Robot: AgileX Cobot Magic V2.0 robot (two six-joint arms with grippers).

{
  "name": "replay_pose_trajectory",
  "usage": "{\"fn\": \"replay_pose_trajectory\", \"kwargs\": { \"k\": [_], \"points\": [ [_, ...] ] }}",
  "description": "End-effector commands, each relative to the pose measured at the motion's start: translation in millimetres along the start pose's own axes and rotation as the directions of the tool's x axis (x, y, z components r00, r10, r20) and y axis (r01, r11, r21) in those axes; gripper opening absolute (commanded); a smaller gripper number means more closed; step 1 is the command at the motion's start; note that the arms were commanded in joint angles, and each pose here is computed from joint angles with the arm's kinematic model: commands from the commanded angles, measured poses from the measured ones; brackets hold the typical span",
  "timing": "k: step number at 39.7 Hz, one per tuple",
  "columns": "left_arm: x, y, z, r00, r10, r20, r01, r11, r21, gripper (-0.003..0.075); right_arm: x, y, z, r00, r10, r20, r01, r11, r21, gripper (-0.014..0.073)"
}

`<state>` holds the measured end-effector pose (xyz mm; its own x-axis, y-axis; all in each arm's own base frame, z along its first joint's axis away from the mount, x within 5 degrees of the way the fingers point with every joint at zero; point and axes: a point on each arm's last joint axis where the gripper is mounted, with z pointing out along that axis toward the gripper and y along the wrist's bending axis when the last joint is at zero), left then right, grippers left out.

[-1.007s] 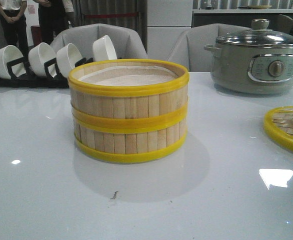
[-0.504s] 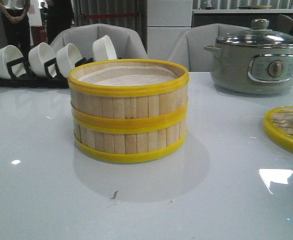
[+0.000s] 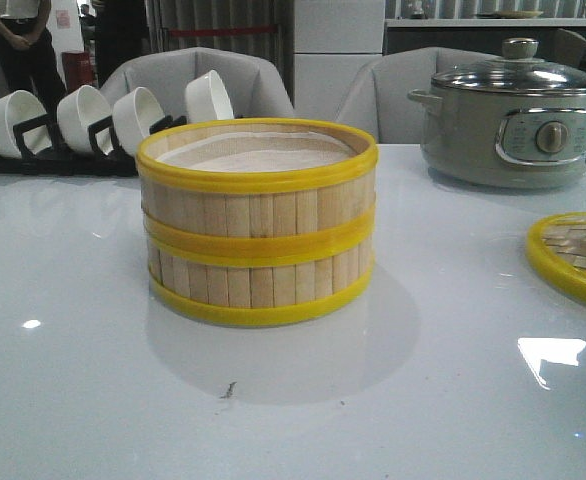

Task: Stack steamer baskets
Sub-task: 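Lower the right gripper onto the center knob of the bamboo lid, then lift the lid with the right gripper and carry it over the stack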

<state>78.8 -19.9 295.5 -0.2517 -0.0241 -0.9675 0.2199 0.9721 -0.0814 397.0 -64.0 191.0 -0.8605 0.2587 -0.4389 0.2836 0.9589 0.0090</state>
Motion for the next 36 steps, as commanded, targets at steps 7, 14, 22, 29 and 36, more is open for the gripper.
{"fn": "replay_pose_trajectory", "kwargs": {
  "k": [7,14,22,29,36],
  "points": [
    [-16.9,-0.5,-3.0,0.994,-0.010,0.112,0.010,1.000,0.000,0.0095,-14.6,-1.3,-20.6,0.995,-0.001,0.097,0.002,1.000,-0.008,0.0095],
    [-16.9,-0.5,-3.0,0.994,-0.010,0.112,0.010,1.000,0.000,0.0095,-13.4,-0.1,-23.3,0.996,-0.004,0.086,0.005,1.000,-0.007,0.0050],
    [-16.9,-0.5,-3.0,0.994,-0.010,0.112,0.010,1.000,0.000,0.0095,-19.2,14.1,-51.6,0.990,-0.030,0.140,0.034,0.999,-0.030,0.0050],
    [-16.9,-0.5,-3.0,0.994,-0.010,0.112,0.010,1.000,0.000,0.0095,-33.4,43.9,-97.2,0.977,-0.080,0.197,0.094,0.993,-0.065,0.0050],
    [-16.9,-0.5,-3.0,0.994,-0.010,0.112,0.010,1.000,0.000,0.0095,-46.0,93.0,-146.8,0.952,-0.155,0.265,0.193,0.974,-0.122,0.0050]
  ]
}}
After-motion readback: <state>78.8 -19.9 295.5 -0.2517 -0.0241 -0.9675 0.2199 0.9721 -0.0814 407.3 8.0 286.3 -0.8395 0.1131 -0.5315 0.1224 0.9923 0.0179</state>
